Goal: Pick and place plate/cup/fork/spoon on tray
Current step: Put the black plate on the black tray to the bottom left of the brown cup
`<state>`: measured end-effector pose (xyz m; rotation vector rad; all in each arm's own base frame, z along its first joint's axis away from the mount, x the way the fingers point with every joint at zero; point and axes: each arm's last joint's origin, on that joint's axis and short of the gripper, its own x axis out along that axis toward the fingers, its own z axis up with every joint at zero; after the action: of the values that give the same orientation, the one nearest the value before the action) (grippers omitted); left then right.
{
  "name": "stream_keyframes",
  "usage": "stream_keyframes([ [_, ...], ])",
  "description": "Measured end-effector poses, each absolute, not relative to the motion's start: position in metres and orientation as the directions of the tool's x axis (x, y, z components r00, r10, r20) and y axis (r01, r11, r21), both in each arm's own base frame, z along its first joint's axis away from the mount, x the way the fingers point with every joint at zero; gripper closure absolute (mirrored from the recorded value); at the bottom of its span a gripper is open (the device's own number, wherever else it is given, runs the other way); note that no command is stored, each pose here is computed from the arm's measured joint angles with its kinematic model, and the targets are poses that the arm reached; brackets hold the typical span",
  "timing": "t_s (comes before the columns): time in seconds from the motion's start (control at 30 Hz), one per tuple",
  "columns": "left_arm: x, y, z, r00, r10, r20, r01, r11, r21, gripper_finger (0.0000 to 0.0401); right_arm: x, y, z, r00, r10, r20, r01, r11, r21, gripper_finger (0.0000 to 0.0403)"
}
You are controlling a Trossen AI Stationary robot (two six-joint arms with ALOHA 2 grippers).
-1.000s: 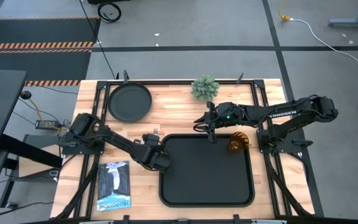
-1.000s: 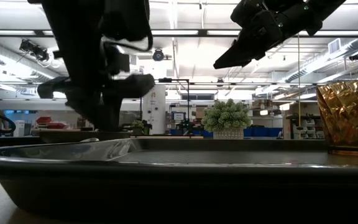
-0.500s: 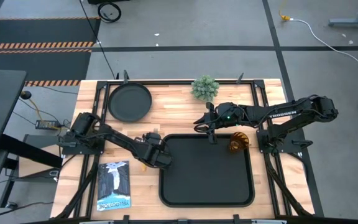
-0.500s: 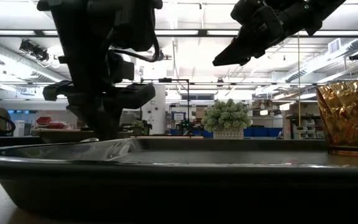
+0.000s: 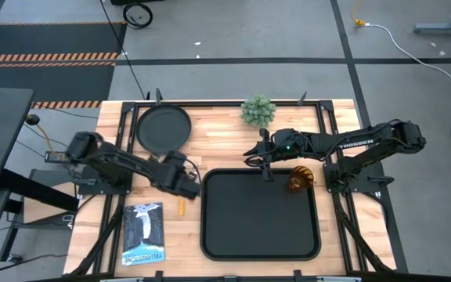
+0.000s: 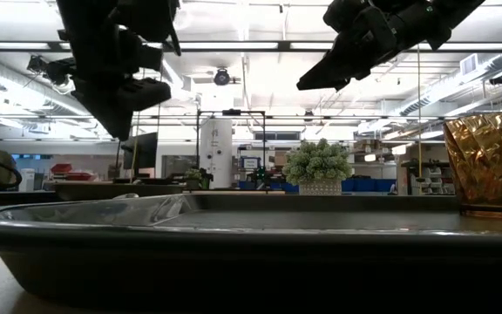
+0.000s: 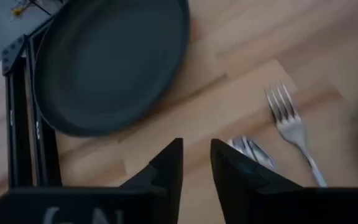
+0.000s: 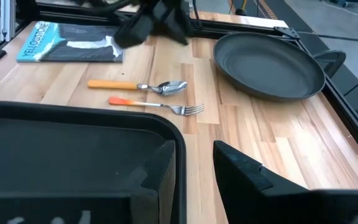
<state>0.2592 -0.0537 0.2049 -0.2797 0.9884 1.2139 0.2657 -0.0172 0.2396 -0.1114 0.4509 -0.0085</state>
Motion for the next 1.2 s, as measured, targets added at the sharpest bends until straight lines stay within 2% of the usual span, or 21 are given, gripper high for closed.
stream_keyframes([
  [0.23,0.232,-0.016,0.206,0.044,0.608,-0.793,-0.869,0.414,0.269,0.0362,0.266,-0.017,0.24,0.902,-0.032,-0.43,-0.017,0.994,-0.11,0.0287],
  [0.43,0.213,0.012,0.199,0.009,0.534,-0.845,-0.895,0.381,0.232,0.0382,0.266,-0.017,0.241,0.905,-0.033,-0.424,-0.016,0.994,-0.11,0.0287],
  [0.53,0.205,0.022,0.197,-0.021,0.512,-0.859,-0.905,0.355,0.233,0.0379,0.266,-0.017,0.24,0.904,-0.032,-0.426,-0.016,0.994,-0.109,0.0287],
  [0.83,0.191,0.062,0.189,-0.113,0.435,-0.893,-0.917,0.3,0.262,0.0338,0.267,-0.016,0.242,0.913,-0.021,-0.408,-0.027,0.993,-0.112,0.0287],
  [0.97,0.189,0.086,0.188,-0.098,0.412,-0.906,-0.926,0.297,0.235,0.0333,0.267,-0.016,0.242,0.913,-0.004,-0.407,-0.042,0.994,-0.104,0.0287],
  [1.2,0.179,0.133,0.188,-0.007,0.368,-0.93,-0.947,0.297,0.125,0.0333,0.267,-0.016,0.243,0.916,-0.001,-0.4,-0.044,0.994,-0.103,0.0287],
])
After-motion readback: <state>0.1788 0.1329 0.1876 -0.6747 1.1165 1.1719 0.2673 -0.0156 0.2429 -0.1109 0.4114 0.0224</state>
